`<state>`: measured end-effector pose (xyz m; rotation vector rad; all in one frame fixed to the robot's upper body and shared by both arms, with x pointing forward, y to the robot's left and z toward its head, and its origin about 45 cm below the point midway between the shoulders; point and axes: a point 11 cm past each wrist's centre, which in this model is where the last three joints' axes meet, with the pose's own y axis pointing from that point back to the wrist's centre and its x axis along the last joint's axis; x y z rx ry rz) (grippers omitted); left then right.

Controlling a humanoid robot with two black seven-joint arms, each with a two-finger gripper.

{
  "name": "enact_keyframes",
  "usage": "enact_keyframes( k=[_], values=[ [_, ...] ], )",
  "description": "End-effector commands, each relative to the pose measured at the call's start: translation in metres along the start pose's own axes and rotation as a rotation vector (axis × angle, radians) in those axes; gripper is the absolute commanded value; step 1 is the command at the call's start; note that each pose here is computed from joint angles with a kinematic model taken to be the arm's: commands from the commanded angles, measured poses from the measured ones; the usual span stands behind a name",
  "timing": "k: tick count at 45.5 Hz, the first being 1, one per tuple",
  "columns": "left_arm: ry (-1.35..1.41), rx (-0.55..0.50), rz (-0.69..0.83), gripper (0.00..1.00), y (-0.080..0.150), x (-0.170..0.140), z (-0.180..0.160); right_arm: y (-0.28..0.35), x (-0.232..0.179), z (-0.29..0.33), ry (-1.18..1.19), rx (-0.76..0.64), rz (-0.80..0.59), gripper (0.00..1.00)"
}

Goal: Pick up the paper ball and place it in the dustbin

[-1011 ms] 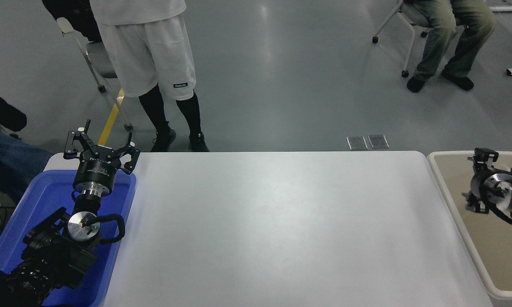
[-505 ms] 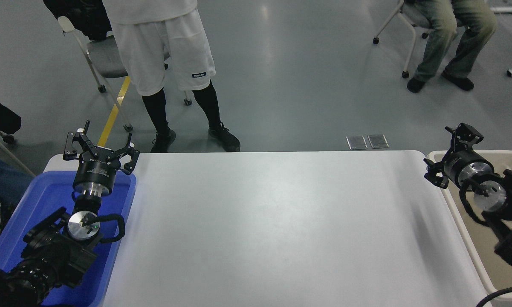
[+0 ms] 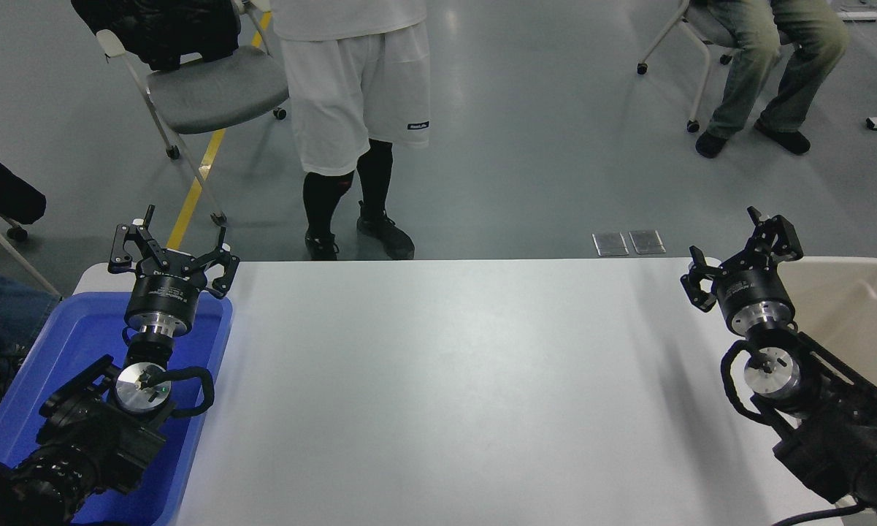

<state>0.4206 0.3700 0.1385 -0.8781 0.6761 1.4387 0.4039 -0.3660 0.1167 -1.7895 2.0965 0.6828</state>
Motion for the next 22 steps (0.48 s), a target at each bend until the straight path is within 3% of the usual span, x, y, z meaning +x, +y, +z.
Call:
enact_keyframes(
  k=[1,10,22],
  values=[
    [0.000,0.000,0.000,0.99,0.000,0.000,0.000,0.005,-0.015,0.018,0.032,-0.024,-0.062,1.00],
    [0.000,0.000,0.000,0.99,0.000,0.000,0.000,0.006,-0.018,0.011,0.033,0.067,-0.059,1.00],
    [0.000,0.000,0.000,0.99,0.000,0.000,0.000,0.006,-0.038,0.021,-0.005,0.063,-0.106,1.00]
  ],
)
